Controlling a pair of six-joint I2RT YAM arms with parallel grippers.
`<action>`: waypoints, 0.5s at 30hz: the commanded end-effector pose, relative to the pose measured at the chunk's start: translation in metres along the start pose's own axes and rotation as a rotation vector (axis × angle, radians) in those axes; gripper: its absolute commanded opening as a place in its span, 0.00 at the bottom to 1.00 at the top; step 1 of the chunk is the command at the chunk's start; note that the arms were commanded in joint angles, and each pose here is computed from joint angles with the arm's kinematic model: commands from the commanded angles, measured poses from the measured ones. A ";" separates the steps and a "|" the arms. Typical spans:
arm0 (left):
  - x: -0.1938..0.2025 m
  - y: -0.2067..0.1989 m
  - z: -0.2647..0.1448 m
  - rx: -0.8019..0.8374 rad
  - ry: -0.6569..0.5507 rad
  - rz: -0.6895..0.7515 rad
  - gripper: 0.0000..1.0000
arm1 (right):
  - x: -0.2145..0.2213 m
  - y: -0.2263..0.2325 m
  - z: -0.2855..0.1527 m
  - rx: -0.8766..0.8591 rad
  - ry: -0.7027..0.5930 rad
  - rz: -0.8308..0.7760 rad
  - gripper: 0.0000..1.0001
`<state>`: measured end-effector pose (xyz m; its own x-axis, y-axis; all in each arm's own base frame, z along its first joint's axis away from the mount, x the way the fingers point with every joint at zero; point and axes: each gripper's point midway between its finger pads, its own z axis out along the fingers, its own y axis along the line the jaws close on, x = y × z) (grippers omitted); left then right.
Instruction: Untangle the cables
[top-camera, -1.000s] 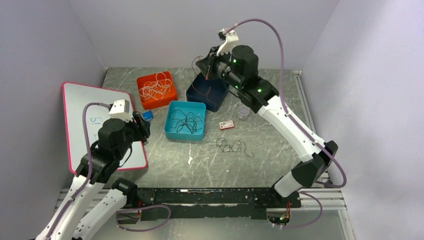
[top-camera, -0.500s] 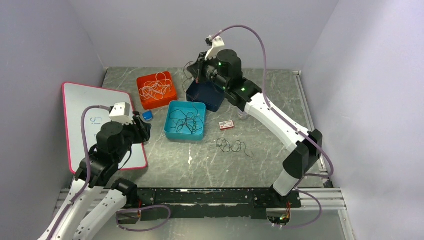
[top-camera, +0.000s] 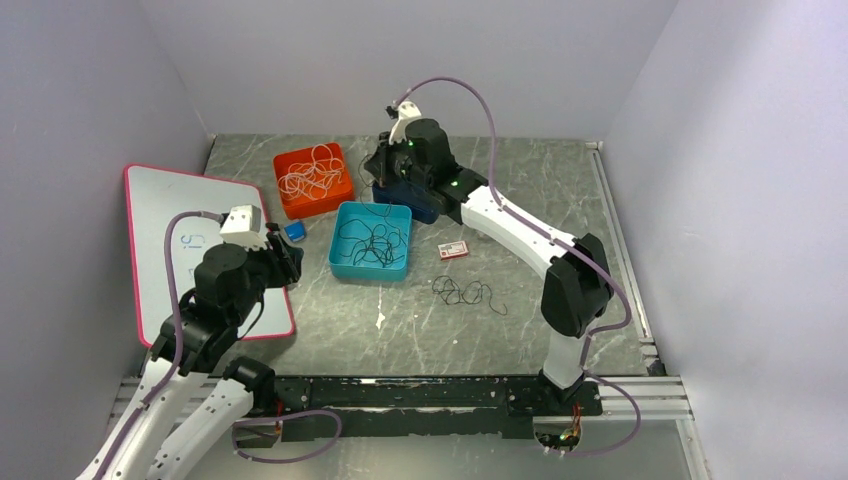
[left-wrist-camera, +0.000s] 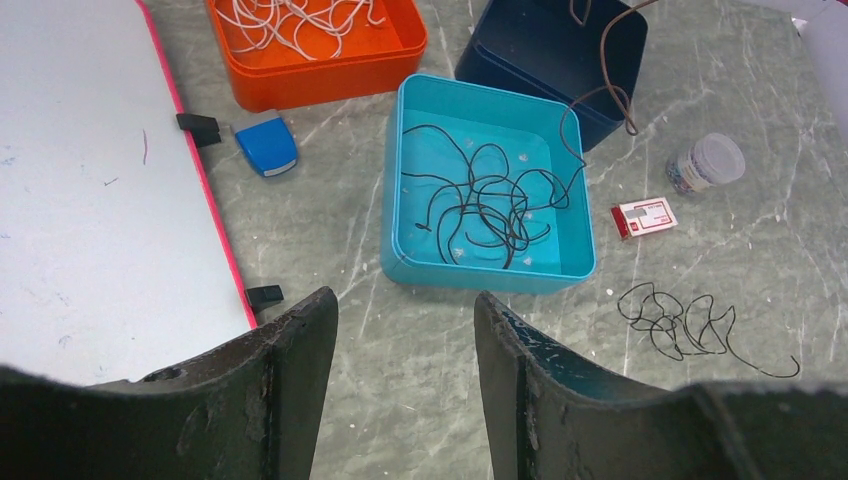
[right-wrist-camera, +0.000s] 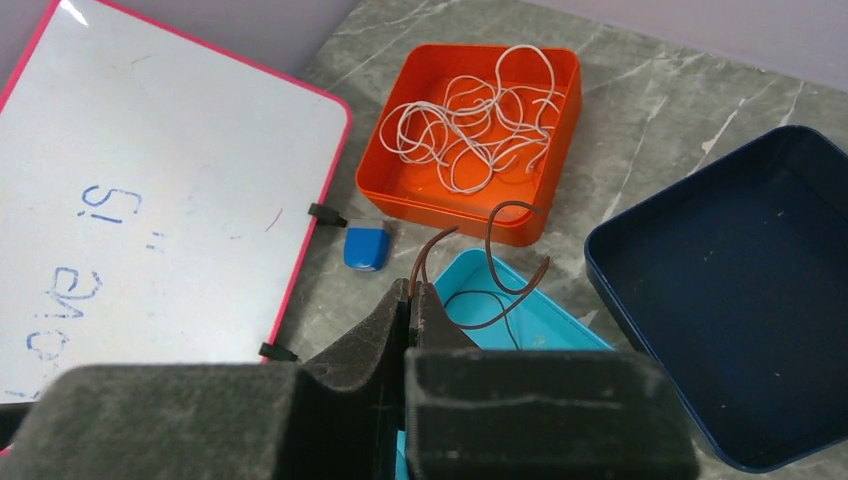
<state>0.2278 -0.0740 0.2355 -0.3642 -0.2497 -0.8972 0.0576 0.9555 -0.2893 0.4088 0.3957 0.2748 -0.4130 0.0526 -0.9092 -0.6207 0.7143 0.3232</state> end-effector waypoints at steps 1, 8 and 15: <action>-0.002 -0.002 0.001 0.019 -0.014 0.008 0.57 | 0.002 0.004 0.008 -0.030 -0.018 -0.007 0.00; -0.001 -0.003 0.002 0.023 -0.011 0.009 0.57 | 0.059 -0.008 0.025 -0.032 0.111 -0.004 0.00; 0.000 -0.003 0.002 0.026 -0.008 0.011 0.57 | 0.110 -0.023 0.038 -0.011 0.225 -0.019 0.00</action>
<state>0.2277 -0.0745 0.2333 -0.3687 -0.2468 -0.8962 0.0595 0.9559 -0.2878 0.4094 0.4093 0.1806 -0.5225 -0.0613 -0.8504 -0.6220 0.7096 0.3310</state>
